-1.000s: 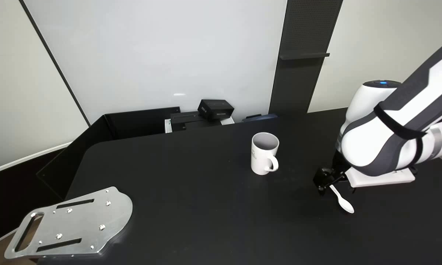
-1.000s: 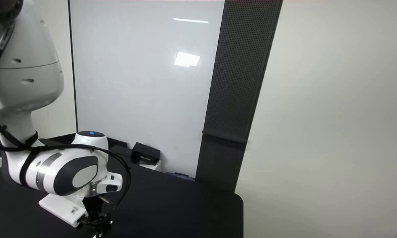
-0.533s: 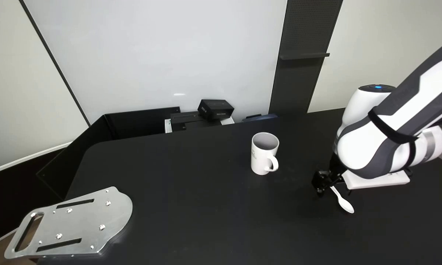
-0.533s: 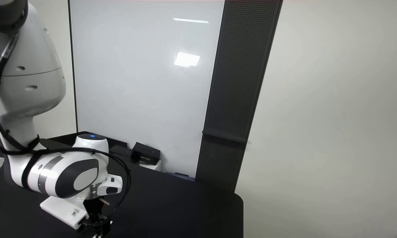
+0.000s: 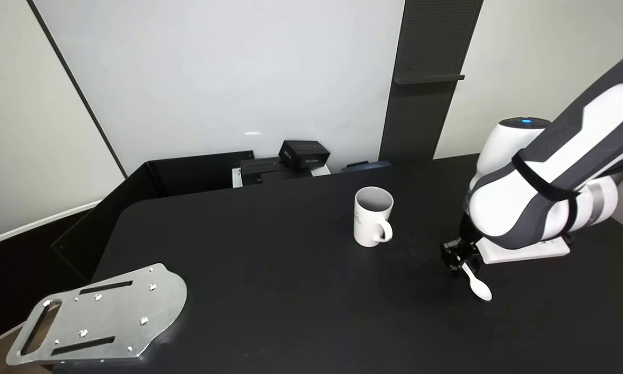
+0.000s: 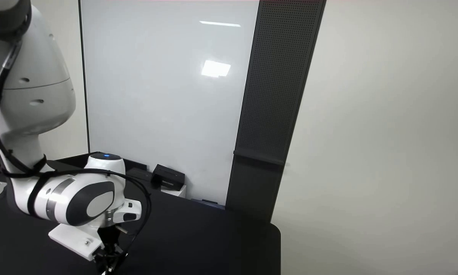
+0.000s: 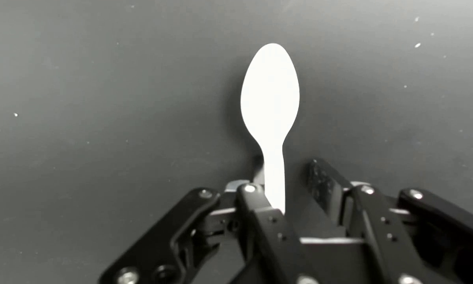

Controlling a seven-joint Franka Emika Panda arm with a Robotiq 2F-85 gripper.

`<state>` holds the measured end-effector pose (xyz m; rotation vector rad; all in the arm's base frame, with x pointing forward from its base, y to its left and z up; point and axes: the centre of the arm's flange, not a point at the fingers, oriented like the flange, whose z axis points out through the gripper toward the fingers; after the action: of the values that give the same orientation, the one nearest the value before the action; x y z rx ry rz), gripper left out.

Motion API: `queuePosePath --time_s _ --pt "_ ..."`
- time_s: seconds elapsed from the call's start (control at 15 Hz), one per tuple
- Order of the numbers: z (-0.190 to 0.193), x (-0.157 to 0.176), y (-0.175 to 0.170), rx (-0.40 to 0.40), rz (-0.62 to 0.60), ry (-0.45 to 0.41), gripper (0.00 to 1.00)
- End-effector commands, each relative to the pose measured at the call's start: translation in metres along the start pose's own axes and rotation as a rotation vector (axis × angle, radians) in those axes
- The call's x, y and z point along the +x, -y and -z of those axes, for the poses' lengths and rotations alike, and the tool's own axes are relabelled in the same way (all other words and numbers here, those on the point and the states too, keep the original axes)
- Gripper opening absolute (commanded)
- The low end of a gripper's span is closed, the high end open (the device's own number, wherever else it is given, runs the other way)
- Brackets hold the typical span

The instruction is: Put the spoon in the mug, put it back on the table, then put it in the mug again

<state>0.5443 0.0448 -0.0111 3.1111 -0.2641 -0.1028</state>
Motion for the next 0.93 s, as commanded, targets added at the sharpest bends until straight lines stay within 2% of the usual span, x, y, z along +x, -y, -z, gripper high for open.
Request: queuePosePath --time_s 0.0,0.13,0.33,0.87 --pt "-0.001 0.007 0.003 -0.005 -0.010 -0.001 0.04" --pt "0.004 0.008 0.005 -0.007 -0.010 -0.004 0.00" --pt "0.011 0.011 0.013 0.004 -0.017 -0.007 0.03" --pt "0.055 0.036 0.054 0.105 -0.136 -0.031 0.03"
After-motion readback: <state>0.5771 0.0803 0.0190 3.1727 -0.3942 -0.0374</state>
